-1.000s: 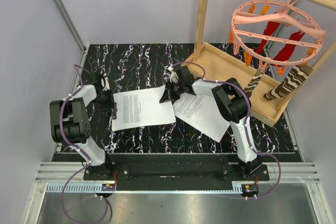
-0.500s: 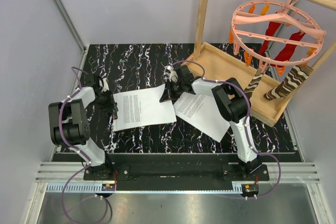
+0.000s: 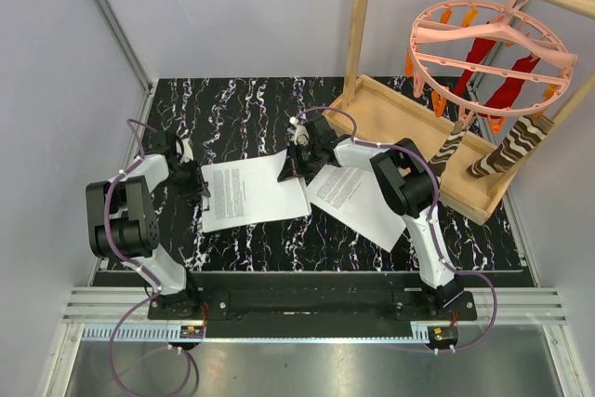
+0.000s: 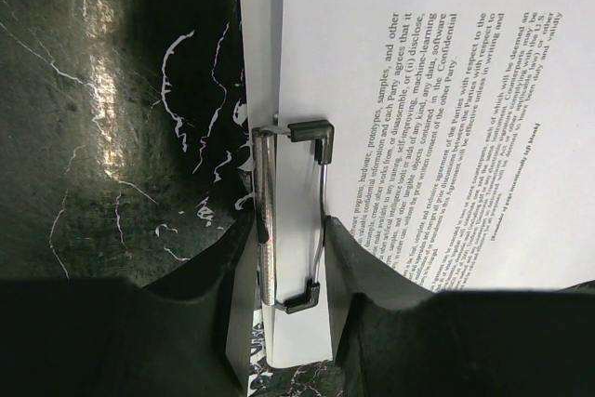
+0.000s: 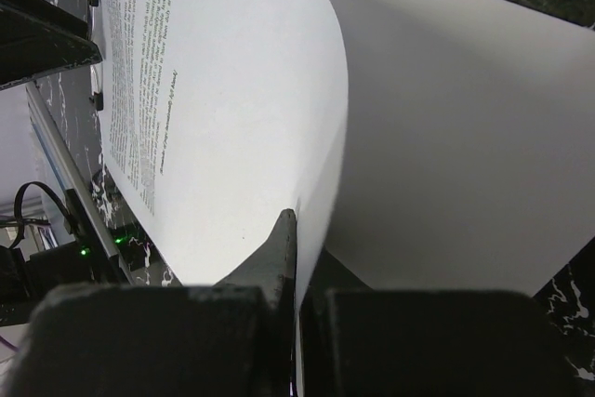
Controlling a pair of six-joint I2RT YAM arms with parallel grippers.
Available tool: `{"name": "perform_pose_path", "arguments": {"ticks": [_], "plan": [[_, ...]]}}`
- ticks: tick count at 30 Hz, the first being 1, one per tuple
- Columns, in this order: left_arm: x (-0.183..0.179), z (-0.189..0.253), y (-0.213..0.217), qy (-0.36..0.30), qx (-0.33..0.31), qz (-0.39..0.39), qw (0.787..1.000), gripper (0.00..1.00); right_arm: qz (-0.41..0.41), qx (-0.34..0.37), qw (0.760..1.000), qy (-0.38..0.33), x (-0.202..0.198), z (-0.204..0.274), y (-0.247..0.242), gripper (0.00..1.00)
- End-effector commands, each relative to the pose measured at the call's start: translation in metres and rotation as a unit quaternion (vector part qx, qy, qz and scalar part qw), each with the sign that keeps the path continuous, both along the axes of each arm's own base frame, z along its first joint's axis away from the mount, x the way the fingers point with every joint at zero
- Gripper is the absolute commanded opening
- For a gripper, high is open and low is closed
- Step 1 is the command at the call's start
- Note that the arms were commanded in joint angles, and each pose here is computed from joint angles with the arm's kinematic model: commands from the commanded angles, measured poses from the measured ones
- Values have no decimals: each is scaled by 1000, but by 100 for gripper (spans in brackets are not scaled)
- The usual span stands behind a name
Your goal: Put the files into the folder
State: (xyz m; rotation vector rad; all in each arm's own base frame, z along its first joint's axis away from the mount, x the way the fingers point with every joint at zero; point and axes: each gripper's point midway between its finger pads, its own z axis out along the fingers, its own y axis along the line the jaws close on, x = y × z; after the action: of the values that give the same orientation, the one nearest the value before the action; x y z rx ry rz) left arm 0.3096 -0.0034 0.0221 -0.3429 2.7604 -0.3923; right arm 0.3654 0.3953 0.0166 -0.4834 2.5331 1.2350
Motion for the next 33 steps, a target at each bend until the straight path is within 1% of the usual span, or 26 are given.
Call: {"name": "perform_pose_path", "arguments": {"ticks": [1, 3, 4, 6, 7, 8, 10, 11, 12, 13, 14, 16, 17, 19, 20, 22, 23, 24, 25, 27, 28, 29, 30, 31, 32, 33], "plan": [[3, 12, -5, -12, 5, -15, 1000, 0, -4, -43, 999, 18, -8, -31, -4, 0], [7, 13, 1, -6, 33, -12, 999, 0, -5, -39, 999, 20, -6, -28, -1, 7], [2, 13, 3, 10, 39, -10, 999, 0, -5, -37, 999, 21, -6, -27, 0, 16], [4, 17, 10, 15, 61, 0, 998, 26, -4, -31, 999, 27, -7, -22, 1, 29], [5, 20, 13, 12, 69, 7, 998, 33, -4, -29, 999, 28, -8, -19, 3, 37], [7, 25, 16, 3, 77, 13, 997, 42, -6, -28, 999, 33, -9, -16, 2, 41], [12, 44, 23, -22, 106, 26, 994, 46, -15, -28, 999, 30, -6, -3, 2, 52], [15, 53, 22, -33, 111, 26, 993, 47, -17, -32, 999, 33, -6, 8, 1, 63], [22, 71, 17, -57, 122, 23, 991, 49, -22, -41, 998, 32, -5, 13, -1, 67], [23, 79, 12, -65, 126, 19, 990, 50, -30, -63, 997, 42, -6, 20, -7, 73], [30, 95, -3, -88, 124, 4, 988, 51, -36, -79, 996, 27, -3, 32, -13, 87], [32, 107, -15, -98, 128, 4, 987, 53, -75, -166, 983, 6, 6, 37, -42, 95], [38, 119, -35, -117, 117, -12, 986, 53, -85, -189, 978, -21, 11, 52, -54, 100], [44, 129, -65, -136, 103, -46, 984, 54, -134, -266, 953, -60, 22, 64, -94, 100], [48, 135, -101, -146, 80, -86, 982, 54, -172, -286, 938, -92, 30, 88, -114, 100], [51, 136, -157, -161, 35, -143, 976, 54, -215, -301, 925, -89, 26, 107, -156, 100], [50, 142, -188, -167, -13, -163, 972, 54, -235, -307, 919, -84, 24, 110, -175, 100], [60, 149, -213, -195, -39, -178, 964, 54, -249, -312, 914, -76, 18, 111, -191, 100], [53, 137, -250, -187, -57, -210, 958, 54, -265, -318, 908, -64, -2, 111, -214, 100], [59, 146, -300, -213, -100, -241, 942, 53, -309, -332, 890, -53, -16, 110, -254, 100], [47, 123, -335, -191, -107, -273, 937, 51, -328, -332, 883, -46, -39, 109, -272, 100], [49, 133, -360, -201, -129, -284, 929, 49, -346, -327, 879, -35, -49, 107, -284, 100], [50, 133, -381, -211, -143, -294, 921, 49, -355, -332, 874, -8, -69, 86, -297, 100], [40, 107, -406, -188, -146, -310, 920, 48, -380, -305, 873, -6, -78, 92, -301, 100], [42, 114, -424, -193, -161, -312, 916, 46, -382, -287, 879, 16, -89, 85, -301, 100], [41, 109, -436, -190, -165, -317, 914, 45, -398, -287, 870, 46, -105, 66, -314, 100]]}}
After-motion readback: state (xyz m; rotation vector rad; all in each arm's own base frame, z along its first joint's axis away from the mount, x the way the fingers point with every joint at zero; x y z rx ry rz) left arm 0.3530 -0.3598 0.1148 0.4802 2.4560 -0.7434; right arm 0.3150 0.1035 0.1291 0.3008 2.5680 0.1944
